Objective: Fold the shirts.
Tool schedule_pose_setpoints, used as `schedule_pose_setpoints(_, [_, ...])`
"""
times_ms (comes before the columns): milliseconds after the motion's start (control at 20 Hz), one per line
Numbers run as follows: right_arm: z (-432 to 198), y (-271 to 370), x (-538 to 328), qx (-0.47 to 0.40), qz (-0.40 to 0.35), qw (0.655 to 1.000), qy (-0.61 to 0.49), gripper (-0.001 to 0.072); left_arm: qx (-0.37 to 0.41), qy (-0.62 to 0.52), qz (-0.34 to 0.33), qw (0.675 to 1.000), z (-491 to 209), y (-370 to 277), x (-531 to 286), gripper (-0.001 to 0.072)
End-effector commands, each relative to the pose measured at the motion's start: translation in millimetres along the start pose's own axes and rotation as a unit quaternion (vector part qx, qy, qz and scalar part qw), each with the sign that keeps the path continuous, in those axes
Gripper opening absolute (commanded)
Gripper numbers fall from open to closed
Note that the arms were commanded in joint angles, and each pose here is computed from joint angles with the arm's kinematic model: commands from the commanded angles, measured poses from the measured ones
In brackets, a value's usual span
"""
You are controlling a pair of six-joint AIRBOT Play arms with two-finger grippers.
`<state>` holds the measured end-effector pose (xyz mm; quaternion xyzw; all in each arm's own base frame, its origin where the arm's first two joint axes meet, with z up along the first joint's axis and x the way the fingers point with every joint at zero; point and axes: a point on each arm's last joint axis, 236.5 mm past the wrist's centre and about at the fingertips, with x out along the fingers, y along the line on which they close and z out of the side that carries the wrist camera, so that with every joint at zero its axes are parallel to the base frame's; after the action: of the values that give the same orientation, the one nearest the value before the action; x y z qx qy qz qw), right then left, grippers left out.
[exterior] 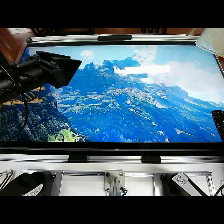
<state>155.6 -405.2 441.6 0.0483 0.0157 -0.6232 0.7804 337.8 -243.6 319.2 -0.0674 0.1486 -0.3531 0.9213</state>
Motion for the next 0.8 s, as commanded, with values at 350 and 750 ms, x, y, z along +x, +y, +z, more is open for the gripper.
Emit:
schedule_pose_setpoints(350, [-9,-71,24,0.065,-0.061,0.996,0.010,0.0065,-0.028,0.025,-0.004,0.999,-12,-2,0,0.0504])
schedule_pose_setpoints(750, [-28,-135,19,0.120,-0.113,0.985,0.045,0.0065,-0.032,0.025,-0.004,0.999,-12,-2,0,0.0503])
